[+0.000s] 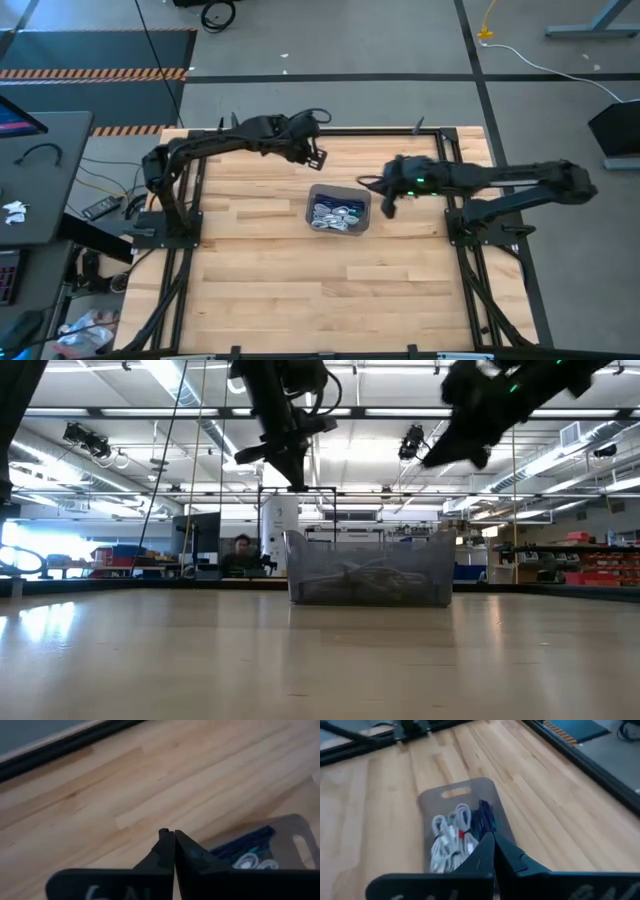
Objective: Pick and place USB-C Cables
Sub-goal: Move the gray bin to the center of the table
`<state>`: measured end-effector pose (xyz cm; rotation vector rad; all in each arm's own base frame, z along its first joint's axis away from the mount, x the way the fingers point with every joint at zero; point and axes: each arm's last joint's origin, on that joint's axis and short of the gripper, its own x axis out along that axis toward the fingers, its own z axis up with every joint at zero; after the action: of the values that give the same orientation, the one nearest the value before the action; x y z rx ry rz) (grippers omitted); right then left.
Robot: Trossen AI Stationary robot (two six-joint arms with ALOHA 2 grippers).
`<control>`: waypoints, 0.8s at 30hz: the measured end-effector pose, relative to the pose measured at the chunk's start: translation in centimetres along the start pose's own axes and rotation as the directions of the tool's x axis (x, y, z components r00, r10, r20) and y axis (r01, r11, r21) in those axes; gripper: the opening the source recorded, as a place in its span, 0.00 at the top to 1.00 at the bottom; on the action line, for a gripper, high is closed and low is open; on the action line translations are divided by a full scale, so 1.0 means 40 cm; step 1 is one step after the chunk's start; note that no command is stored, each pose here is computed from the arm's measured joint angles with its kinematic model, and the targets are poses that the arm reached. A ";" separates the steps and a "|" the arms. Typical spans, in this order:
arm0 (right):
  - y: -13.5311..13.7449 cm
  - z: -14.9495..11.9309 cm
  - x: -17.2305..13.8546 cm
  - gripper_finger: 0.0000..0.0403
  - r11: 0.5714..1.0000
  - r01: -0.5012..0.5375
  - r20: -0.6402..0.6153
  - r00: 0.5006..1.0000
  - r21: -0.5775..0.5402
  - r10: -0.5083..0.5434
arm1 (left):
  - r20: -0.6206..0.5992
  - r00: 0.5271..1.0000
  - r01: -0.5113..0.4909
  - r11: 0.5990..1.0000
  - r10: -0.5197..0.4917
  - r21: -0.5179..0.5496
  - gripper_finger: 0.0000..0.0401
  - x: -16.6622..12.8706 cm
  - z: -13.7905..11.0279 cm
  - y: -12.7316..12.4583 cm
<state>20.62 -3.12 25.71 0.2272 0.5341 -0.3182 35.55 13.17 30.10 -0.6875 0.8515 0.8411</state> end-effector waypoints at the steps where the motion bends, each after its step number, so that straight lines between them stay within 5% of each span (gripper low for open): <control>1: -0.009 -0.005 0.030 0.99 1.000 0.003 -0.004 1.000 0.017 -0.003 | -0.017 1.000 0.007 1.000 -0.007 0.017 0.99 0.001 0.002 0.005; 9: -0.111 -0.037 0.207 1.00 0.984 0.022 -0.091 0.996 0.178 -0.005 | -0.062 0.997 0.047 0.986 -0.037 0.161 0.99 0.002 -0.002 0.006; 24: -0.205 0.005 0.331 1.00 0.956 -0.027 -0.126 0.990 0.293 0.066 | -0.077 0.997 0.048 0.956 -0.026 0.289 0.99 0.002 -0.005 0.009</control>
<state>28.59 -13.92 17.80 0.5498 0.6137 -0.3366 35.19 13.22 29.86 -0.4747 1.0014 0.6426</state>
